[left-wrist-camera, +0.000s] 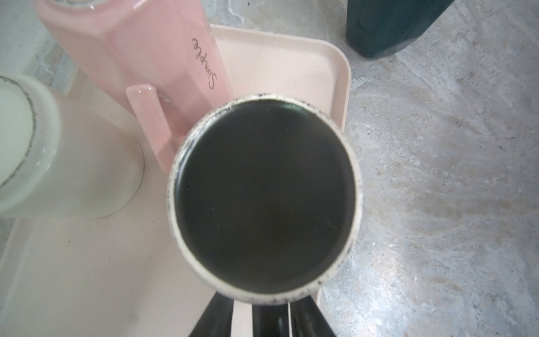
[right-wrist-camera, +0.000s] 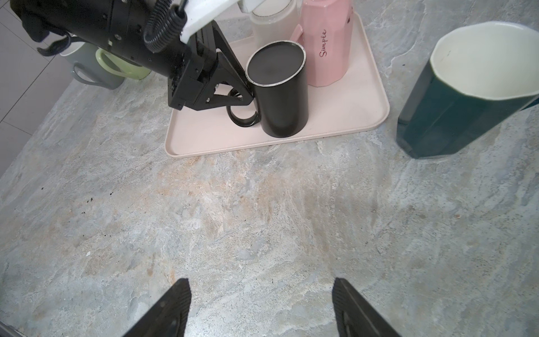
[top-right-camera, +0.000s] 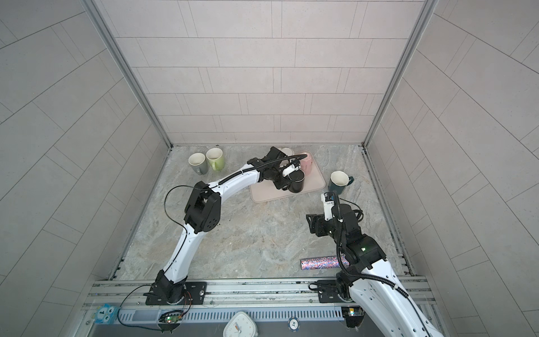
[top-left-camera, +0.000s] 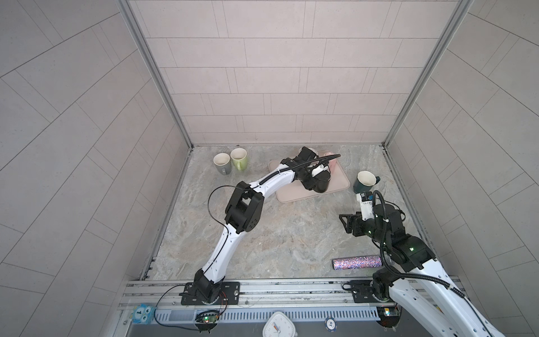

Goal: Turn the mug right side up
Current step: Pick up the mug from the tray.

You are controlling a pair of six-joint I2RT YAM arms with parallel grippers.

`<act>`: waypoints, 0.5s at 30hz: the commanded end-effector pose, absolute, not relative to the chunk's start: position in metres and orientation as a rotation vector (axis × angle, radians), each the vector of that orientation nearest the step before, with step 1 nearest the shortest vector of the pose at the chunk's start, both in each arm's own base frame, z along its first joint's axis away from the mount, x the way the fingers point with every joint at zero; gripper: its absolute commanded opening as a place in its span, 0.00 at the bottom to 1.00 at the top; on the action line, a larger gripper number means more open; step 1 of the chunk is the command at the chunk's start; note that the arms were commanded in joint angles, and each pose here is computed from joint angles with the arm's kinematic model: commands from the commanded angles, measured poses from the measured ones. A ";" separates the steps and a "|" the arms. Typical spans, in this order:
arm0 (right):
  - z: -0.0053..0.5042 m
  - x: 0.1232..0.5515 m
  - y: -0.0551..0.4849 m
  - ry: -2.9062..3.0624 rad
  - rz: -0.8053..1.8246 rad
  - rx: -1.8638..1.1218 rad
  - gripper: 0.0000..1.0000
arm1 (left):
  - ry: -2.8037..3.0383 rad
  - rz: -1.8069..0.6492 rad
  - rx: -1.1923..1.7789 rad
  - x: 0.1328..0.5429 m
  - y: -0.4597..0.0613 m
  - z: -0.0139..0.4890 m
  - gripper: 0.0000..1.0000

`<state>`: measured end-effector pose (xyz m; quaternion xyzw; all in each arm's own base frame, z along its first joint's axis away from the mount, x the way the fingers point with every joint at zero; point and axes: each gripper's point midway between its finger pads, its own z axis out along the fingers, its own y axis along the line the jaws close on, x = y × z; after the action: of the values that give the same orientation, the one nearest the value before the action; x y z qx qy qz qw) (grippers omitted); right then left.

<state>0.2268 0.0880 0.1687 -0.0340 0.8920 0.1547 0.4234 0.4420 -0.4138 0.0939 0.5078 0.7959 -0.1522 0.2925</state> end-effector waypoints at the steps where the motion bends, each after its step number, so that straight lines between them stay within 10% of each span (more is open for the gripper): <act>1: 0.166 0.226 0.084 2.235 0.372 -0.063 0.77 | 2.118 -0.393 1.340 0.445 -0.418 0.095 0.35; 15: 0.166 0.227 0.084 2.235 0.375 -0.060 0.77 | 2.121 -0.372 1.311 0.450 -0.419 0.093 0.01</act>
<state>0.2267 0.0879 0.1682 -0.0328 0.8923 0.1550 0.4227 0.4452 -0.4130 0.0940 0.4966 0.8031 -0.1430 0.2967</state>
